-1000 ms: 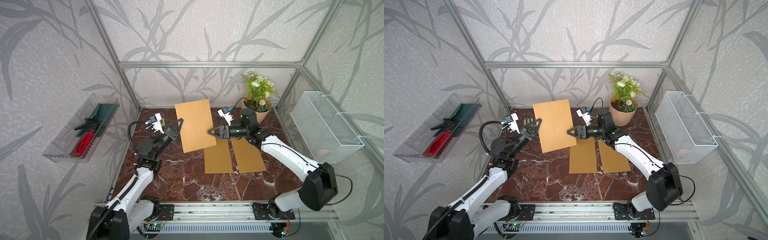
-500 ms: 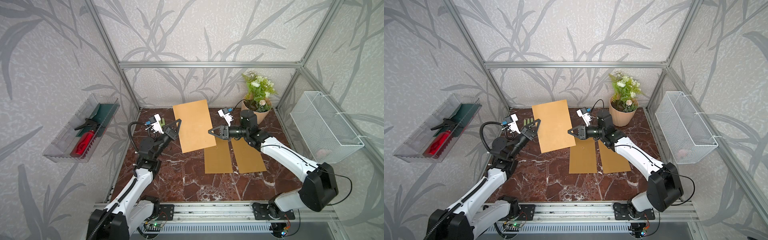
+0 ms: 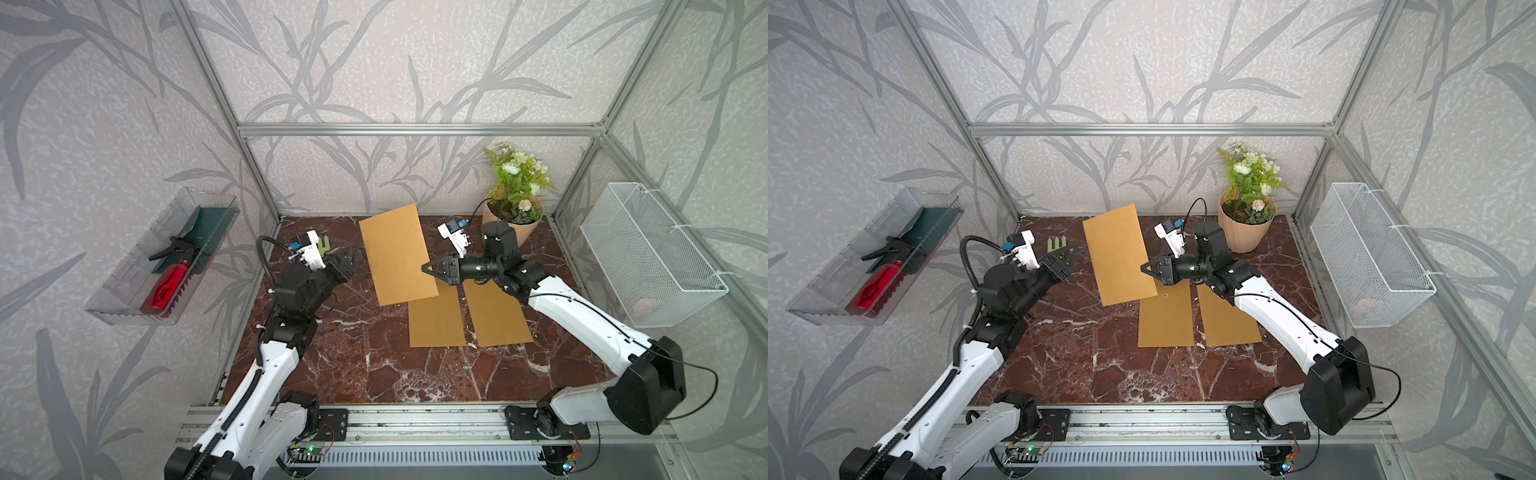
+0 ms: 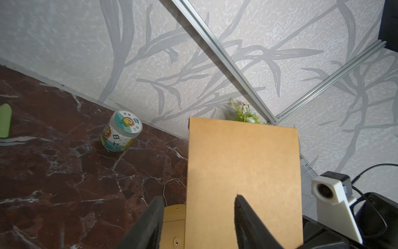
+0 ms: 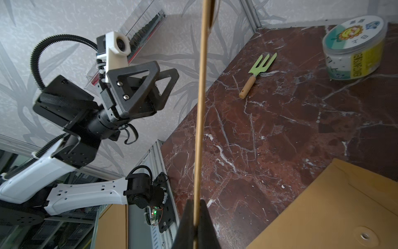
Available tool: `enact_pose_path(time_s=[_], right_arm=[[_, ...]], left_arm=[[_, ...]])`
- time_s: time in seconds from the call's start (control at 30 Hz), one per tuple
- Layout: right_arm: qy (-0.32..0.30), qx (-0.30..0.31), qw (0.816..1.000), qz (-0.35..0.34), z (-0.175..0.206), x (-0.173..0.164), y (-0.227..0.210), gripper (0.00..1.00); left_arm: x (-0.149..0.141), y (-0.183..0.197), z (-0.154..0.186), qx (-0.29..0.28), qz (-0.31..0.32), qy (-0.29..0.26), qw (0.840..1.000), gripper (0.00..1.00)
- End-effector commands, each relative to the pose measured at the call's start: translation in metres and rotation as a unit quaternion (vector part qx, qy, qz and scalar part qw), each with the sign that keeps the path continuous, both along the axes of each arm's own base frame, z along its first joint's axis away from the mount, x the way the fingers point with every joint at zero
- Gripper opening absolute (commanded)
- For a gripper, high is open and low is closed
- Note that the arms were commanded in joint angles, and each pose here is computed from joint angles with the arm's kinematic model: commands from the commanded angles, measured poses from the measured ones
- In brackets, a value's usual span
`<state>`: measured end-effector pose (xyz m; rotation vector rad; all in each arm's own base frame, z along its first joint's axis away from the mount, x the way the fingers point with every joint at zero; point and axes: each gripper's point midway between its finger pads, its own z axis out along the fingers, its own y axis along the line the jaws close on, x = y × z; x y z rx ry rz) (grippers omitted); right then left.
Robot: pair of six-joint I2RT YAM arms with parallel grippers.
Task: Open the file bag
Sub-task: Pick up the file bag from the center of the board.
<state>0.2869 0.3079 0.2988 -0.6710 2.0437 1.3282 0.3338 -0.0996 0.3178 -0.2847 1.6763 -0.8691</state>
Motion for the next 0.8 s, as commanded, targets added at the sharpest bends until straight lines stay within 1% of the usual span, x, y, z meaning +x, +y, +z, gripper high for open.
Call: enact_pose_path(time_s=[0.0,0.13,0.27,0.43,0.6,0.77], right_arm=[[-0.054,-0.036,0.998,-0.023,0.017,-0.003,-0.01,0.0],[-0.074,-0.08,0.993,-0.039,0.01,-0.005,-0.012,0.0],[-0.089,-0.12,0.987,-0.05,0.001,-0.006,-0.01,0.0],[-0.103,-0.154,0.981,-0.06,-0.011,-0.007,-0.003,0.0],[-0.117,-0.176,0.975,-0.064,-0.018,-0.01,0.007,0.0],[-0.135,-0.209,0.966,-0.071,-0.024,-0.01,0.014,0.0]], left_arm=[[-0.007,0.016,-0.002,0.051,0.04,0.037,0.997,0.56],[-0.011,0.025,-0.005,0.088,0.066,0.08,0.991,0.56],[-0.014,0.023,-0.003,0.122,0.077,0.105,0.984,0.58],[-0.012,0.002,0.0,0.169,0.06,0.124,0.976,0.6],[-0.01,-0.02,0.011,0.215,0.047,0.132,0.967,0.61],[-0.005,-0.035,0.018,0.235,0.044,0.135,0.962,0.62]])
